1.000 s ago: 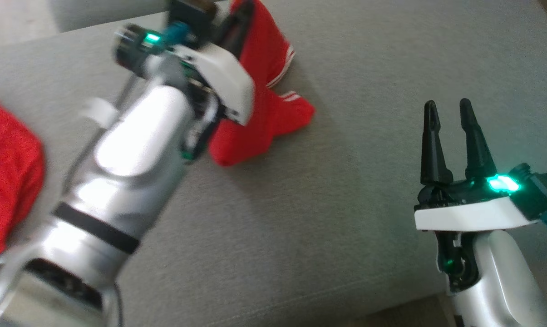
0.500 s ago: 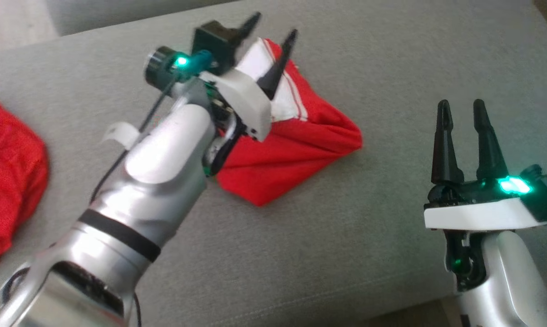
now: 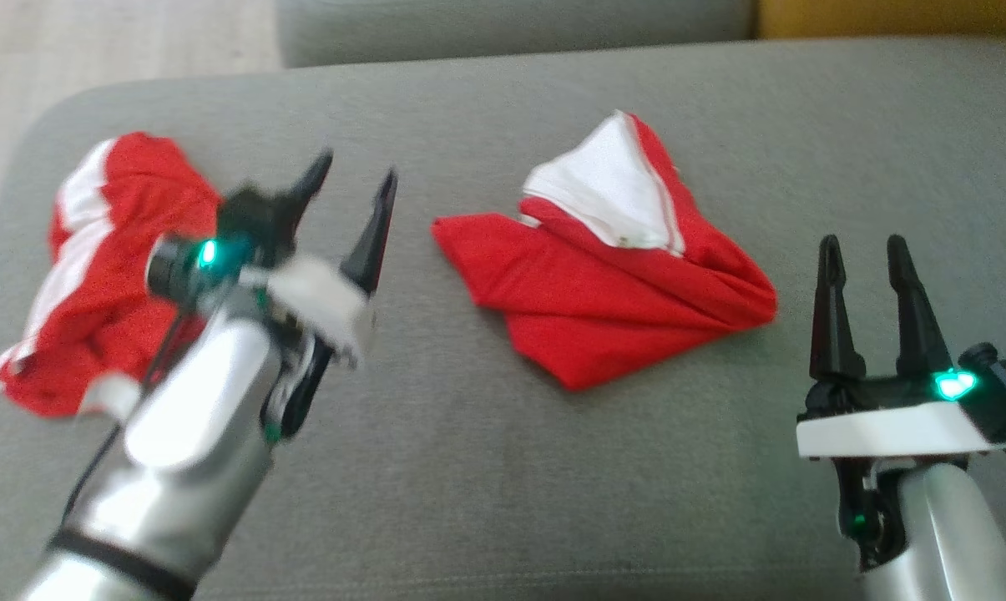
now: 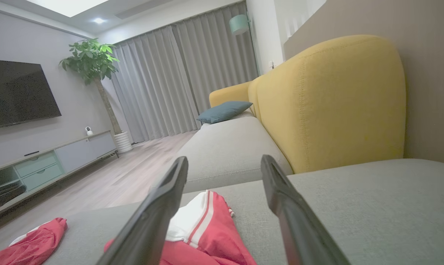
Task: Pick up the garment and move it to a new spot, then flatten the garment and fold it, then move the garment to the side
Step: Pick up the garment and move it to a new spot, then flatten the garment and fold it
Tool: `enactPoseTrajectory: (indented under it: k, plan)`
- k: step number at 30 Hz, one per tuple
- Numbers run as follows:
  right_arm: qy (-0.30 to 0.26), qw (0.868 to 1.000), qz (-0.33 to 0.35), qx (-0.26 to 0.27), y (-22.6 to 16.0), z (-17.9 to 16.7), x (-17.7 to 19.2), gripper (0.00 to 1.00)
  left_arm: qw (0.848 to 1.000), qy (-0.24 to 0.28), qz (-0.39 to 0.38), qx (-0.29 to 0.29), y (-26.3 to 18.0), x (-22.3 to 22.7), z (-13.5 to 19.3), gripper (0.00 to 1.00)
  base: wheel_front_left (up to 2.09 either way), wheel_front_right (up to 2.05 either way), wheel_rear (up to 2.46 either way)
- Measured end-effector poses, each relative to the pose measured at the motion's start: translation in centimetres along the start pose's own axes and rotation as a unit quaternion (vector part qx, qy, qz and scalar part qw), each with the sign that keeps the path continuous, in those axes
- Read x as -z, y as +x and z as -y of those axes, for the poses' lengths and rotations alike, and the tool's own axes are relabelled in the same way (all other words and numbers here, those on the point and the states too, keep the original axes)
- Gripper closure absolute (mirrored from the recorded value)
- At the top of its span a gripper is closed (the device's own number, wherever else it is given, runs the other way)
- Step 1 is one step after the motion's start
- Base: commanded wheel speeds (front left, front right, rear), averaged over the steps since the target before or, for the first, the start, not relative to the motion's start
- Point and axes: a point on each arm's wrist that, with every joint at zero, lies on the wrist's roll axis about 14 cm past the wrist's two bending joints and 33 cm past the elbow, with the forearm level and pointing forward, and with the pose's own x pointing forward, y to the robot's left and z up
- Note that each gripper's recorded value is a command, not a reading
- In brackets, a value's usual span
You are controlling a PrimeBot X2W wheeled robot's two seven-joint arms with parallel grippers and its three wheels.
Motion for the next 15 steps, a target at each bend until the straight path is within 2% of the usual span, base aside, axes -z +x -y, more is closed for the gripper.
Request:
enactPoseTrajectory:
  k: [3, 8, 15]
  plan:
    - [-0.002, 1.0, -0.004, -0.014, -0.1, -1.0, 0.3, 0.0, 1.0, -0.006, -0.005, -0.03, -3.2, 1.0, -1.2, 0.0, 0.0, 0.0, 0.0]
    - [-0.004, 1.0, -0.012, -0.028, -0.8, -2.0, 0.6, 0.0, 0.998, -0.023, -0.001, -0.065, -7.5, 1.6, -1.2, 0.0, 0.0, 0.0, 0.0]
    - [-0.005, 0.999, -0.014, -0.035, -1.6, -2.5, 0.5, 0.0, 0.994, -0.039, 0.023, -0.101, -10.2, 1.1, -1.0, 0.0, 0.0, 0.0, 0.0]
